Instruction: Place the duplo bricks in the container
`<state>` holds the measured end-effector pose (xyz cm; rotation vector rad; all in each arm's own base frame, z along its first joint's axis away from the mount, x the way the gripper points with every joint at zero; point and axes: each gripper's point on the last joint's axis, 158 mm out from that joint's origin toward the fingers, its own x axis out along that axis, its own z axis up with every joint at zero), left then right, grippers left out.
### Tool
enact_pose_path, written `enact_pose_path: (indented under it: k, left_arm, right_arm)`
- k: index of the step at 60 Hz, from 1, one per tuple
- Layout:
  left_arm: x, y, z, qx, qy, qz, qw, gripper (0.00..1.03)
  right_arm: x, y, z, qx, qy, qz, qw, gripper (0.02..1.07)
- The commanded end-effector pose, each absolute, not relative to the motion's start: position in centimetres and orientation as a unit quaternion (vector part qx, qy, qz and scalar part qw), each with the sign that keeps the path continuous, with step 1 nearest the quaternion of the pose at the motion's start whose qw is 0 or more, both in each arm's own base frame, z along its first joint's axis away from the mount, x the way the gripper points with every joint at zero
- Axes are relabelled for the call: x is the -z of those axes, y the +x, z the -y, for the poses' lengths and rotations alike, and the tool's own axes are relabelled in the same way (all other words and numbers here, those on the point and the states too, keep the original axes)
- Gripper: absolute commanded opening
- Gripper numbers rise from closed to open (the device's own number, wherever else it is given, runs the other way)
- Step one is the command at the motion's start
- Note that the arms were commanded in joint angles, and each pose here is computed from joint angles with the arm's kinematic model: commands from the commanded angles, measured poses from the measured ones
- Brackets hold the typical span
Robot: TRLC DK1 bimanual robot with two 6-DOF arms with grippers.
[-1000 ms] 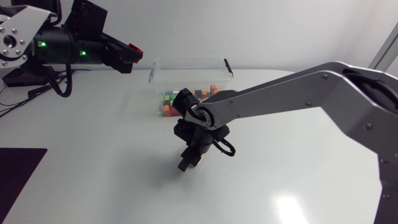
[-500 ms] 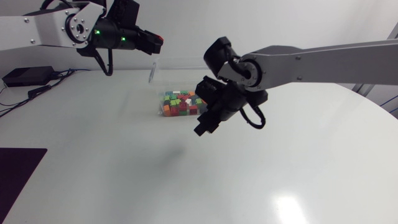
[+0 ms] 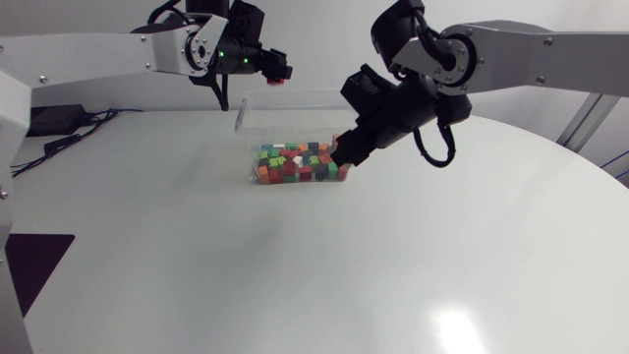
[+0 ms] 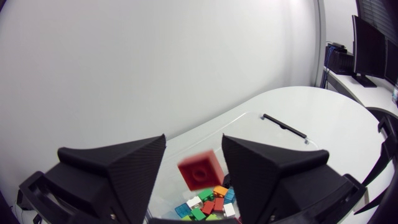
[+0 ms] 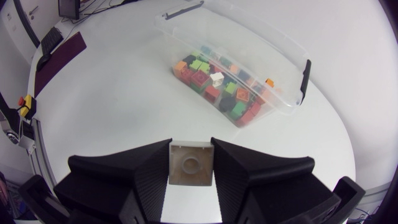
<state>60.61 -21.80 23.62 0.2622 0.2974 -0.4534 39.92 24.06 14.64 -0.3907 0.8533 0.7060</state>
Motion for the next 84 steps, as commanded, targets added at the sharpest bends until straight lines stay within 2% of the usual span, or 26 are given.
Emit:
enact_pose_path:
  k: [1,14,24,34,65,74,76,79,81,83,84]
  left_arm:
    - [-23.0,62.2,21.5,0.209,0.123,-0.146,0.959,0.99]
    - [-23.3,62.1,19.2,0.188,0.127,-0.165,0.960,0.99]
    - [-25.9,58.9,16.7,0.182,0.123,-0.165,0.962,0.99]
    - [-26.3,55.2,15.7,0.186,0.138,-0.173,0.957,0.99]
    - [-26.4,47.0,12.8,0.199,0.166,-0.193,0.946,0.99]
    - [-25.9,45.2,12.7,0.205,0.166,-0.197,0.944,0.99]
    - [-26.0,44.9,12.6,0.205,0.166,-0.195,0.945,0.99]
    - [-26.1,44.7,12.3,0.203,0.167,-0.194,0.945,0.99]
    - [-26.1,44.5,12.2,0.202,0.167,-0.194,0.945,0.99]
    - [-26.2,44.3,11.9,0.200,0.167,-0.193,0.946,0.99]
    - [-26.2,44.2,11.8,0.199,0.168,-0.192,0.946,0.99]
  right_arm:
    - [-17.7,41.1,-24.0,-0.333,-0.180,-0.368,0.849,0.28]
    - [-21.2,43.5,-24.4,-0.326,-0.167,-0.315,0.875,0.28]
    - [-23.0,45.5,-25.1,-0.322,-0.154,-0.273,0.893,0.29]
    - [-24.2,47.8,-25.8,-0.319,-0.140,-0.236,0.907,0.29]
    - [-24.3,53.9,-28.9,-0.315,-0.109,-0.155,0.930,0.30]
    - [-23.1,55.6,-30.6,-0.314,-0.105,-0.139,0.933,0.30]
    - [-22.6,56.0,-31.0,-0.313,-0.107,-0.140,0.933,0.35]
    - [-22.2,56.5,-31.5,-0.309,-0.114,-0.139,0.934,0.51]
    - [-21.9,56.7,-31.8,-0.311,-0.118,-0.139,0.933,0.63]
    - [-21.7,56.9,-32.0,-0.312,-0.120,-0.141,0.932,0.82]
    - [-21.6,56.9,-32.2,-0.313,-0.122,-0.142,0.931,0.88]
